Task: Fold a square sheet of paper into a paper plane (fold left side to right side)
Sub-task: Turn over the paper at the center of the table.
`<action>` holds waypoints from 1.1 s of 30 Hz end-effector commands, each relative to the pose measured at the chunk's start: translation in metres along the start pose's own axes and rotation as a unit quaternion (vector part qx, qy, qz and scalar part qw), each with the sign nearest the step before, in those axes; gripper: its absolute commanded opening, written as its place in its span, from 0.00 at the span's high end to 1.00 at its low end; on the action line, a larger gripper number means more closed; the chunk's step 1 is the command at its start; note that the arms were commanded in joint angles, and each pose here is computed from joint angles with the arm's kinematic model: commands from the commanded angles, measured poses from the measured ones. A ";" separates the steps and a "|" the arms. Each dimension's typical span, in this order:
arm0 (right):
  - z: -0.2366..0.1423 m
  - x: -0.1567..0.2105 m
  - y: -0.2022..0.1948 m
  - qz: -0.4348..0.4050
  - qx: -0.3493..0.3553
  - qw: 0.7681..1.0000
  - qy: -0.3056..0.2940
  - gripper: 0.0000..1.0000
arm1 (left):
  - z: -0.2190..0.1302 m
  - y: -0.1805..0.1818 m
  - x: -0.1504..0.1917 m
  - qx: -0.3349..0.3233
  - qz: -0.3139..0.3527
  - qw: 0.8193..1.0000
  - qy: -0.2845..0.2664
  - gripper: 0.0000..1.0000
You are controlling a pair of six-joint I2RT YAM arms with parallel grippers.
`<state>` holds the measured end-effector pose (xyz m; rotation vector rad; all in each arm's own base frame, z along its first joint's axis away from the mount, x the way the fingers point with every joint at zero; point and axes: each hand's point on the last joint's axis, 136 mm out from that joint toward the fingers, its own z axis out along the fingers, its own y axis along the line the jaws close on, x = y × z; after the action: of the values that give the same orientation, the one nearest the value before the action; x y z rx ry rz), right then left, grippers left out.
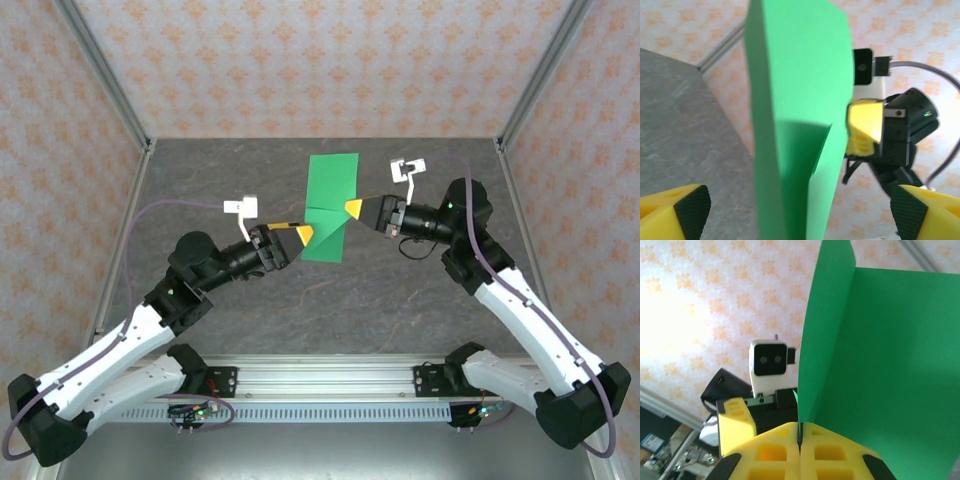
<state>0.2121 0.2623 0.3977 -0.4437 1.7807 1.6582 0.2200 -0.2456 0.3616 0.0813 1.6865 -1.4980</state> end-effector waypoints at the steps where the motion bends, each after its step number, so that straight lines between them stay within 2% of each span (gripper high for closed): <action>1: -0.001 -0.005 0.043 -0.035 -0.061 0.998 0.002 0.97 | -0.003 -0.047 -0.021 0.084 0.007 0.996 -0.020 0.08; 5: 0.002 -0.003 0.056 -0.041 -0.079 0.996 0.002 0.96 | -0.001 -0.055 -0.021 0.104 0.001 0.994 -0.017 0.16; 14: 0.002 -0.004 0.054 -0.036 -0.070 0.997 -0.003 0.93 | -0.001 -0.067 -0.020 0.113 0.022 0.993 -0.008 0.58; 18: 0.002 -0.003 0.047 -0.032 -0.054 0.998 -0.006 0.90 | -0.002 -0.069 -0.019 0.115 0.027 0.993 -0.008 0.73; 22: -0.001 0.000 0.037 -0.036 -0.021 0.999 -0.008 0.78 | -0.001 -0.059 -0.012 0.086 0.039 0.995 0.002 0.85; 25: -0.010 0.004 0.015 -0.050 0.054 0.997 -0.011 0.63 | 0.001 -0.040 -0.001 0.025 0.070 0.997 0.022 0.89; 28: -0.035 0.005 -0.024 -0.066 0.198 0.978 -0.025 0.49 | 0.000 -0.005 0.015 -0.082 0.126 0.987 0.051 0.97; 31: -0.085 0.002 -0.076 -0.069 0.387 0.918 -0.055 0.42 | -0.004 0.038 0.033 -0.200 0.187 0.957 0.093 1.00; 33: -0.126 0.004 -0.103 -0.069 0.501 0.860 -0.069 0.39 | -0.008 0.066 0.045 -0.288 0.232 0.921 0.125 1.00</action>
<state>0.2331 0.2021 0.3644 -0.1555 1.9853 1.0298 0.2069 -0.2702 0.3407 0.2885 1.8794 -1.1211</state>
